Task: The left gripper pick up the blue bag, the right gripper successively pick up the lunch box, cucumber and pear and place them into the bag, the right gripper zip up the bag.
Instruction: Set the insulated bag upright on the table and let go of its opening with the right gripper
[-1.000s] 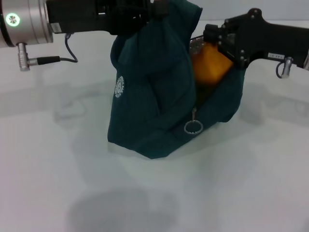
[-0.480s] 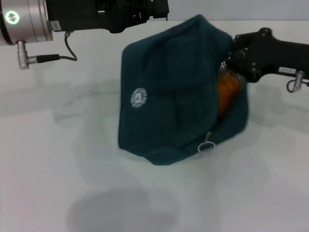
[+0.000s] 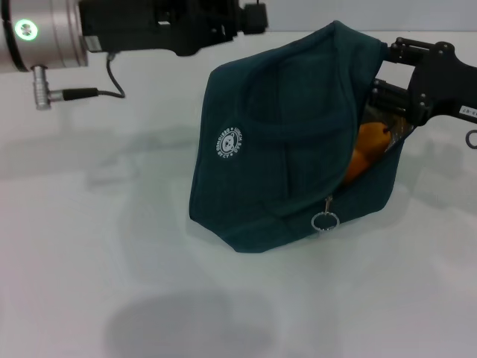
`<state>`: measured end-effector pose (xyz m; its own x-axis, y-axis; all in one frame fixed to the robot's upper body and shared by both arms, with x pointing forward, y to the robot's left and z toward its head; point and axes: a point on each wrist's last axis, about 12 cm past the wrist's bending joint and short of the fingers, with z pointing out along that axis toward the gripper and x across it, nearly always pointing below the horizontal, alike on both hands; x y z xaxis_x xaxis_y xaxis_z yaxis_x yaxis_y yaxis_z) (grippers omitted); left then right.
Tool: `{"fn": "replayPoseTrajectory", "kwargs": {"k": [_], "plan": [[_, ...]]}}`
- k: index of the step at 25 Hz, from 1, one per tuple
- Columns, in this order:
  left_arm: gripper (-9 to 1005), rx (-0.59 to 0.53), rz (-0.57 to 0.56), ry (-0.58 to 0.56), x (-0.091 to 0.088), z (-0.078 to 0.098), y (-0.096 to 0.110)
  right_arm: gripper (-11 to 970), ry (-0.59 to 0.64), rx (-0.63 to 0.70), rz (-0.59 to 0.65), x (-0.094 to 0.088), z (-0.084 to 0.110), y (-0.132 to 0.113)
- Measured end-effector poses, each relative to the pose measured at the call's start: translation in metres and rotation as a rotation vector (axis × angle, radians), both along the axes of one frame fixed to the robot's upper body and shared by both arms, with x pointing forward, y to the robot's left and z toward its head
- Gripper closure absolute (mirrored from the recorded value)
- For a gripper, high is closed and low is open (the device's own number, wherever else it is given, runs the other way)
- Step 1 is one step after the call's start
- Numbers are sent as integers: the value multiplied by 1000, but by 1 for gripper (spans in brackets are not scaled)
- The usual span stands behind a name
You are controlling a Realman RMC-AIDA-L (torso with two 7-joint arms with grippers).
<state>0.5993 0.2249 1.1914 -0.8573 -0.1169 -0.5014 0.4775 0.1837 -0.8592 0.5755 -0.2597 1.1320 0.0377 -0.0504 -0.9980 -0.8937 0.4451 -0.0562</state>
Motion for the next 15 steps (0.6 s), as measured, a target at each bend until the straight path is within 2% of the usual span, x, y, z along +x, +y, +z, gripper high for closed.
{"fn": "replayPoseTrajectory", "kwargs": {"k": [2, 6, 11, 15], "plan": [[838, 11, -30, 2, -2, 0, -4, 581, -1, -5, 7, 1, 1, 2], [838, 19, -92, -9, -7, 0, -10, 405, -11, -9, 24, 5, 5, 7], [837, 37, -135, -85, -11, 4, -15, 262, -20, -10, 54, 13, 13, 17], [829, 76, -166, -131, -15, -2, -19, 261, -14, -19, 80, 20, 20, 27]]}}
